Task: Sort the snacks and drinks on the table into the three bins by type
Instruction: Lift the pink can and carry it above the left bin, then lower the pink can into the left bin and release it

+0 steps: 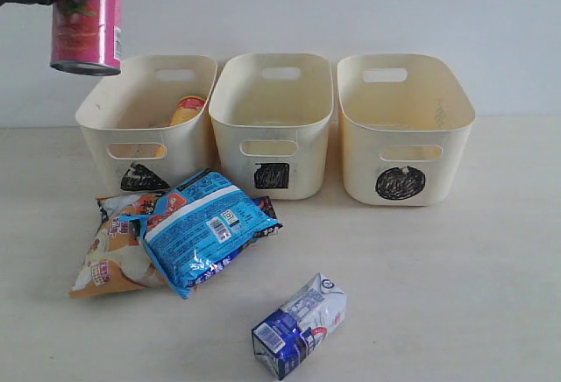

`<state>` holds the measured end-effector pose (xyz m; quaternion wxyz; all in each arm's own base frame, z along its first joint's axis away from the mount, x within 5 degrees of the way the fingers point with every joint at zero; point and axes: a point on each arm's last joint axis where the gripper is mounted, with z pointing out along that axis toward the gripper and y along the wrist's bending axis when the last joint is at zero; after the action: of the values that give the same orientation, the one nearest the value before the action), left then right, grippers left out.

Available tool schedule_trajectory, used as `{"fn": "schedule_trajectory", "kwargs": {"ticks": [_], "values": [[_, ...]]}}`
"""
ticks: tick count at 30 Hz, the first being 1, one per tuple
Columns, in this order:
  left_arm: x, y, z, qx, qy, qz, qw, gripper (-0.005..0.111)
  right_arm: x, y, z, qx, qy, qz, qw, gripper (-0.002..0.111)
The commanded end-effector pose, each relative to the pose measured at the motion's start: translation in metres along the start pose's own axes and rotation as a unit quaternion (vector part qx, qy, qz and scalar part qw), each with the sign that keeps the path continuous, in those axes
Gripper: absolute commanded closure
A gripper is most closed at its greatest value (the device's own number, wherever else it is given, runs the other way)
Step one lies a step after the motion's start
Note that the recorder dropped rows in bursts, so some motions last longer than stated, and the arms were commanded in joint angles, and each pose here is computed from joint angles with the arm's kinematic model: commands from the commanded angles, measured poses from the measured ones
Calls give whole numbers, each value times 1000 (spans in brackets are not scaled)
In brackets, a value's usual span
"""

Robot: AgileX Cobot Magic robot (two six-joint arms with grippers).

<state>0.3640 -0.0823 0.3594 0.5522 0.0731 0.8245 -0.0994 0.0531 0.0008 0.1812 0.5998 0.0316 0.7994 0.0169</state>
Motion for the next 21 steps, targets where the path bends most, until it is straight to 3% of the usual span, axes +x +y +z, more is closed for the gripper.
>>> {"fn": "schedule_trajectory", "kwargs": {"ticks": [1, 7, 14, 17, 21], "values": [[2, 12, 22, -21, -42, -11, 999, 102, 1, 0, 0, 0, -2, -5, 1000, 107], [20, 20, 54, -35, -50, -11, 998, 102, 1, 0, 0, 0, -2, -5, 1000, 107], [42, 24, 97, -37, -15, -12, 999, 100, 1, 0, 0, 0, -2, -5, 1000, 107], [44, 25, 106, -36, -5, -13, 999, 87, 1, 0, 0, 0, -2, -5, 1000, 107], [54, 25, 121, -32, 25, -14, 999, 58, 1, 0, 0, 0, -2, -5, 1000, 107]]}}
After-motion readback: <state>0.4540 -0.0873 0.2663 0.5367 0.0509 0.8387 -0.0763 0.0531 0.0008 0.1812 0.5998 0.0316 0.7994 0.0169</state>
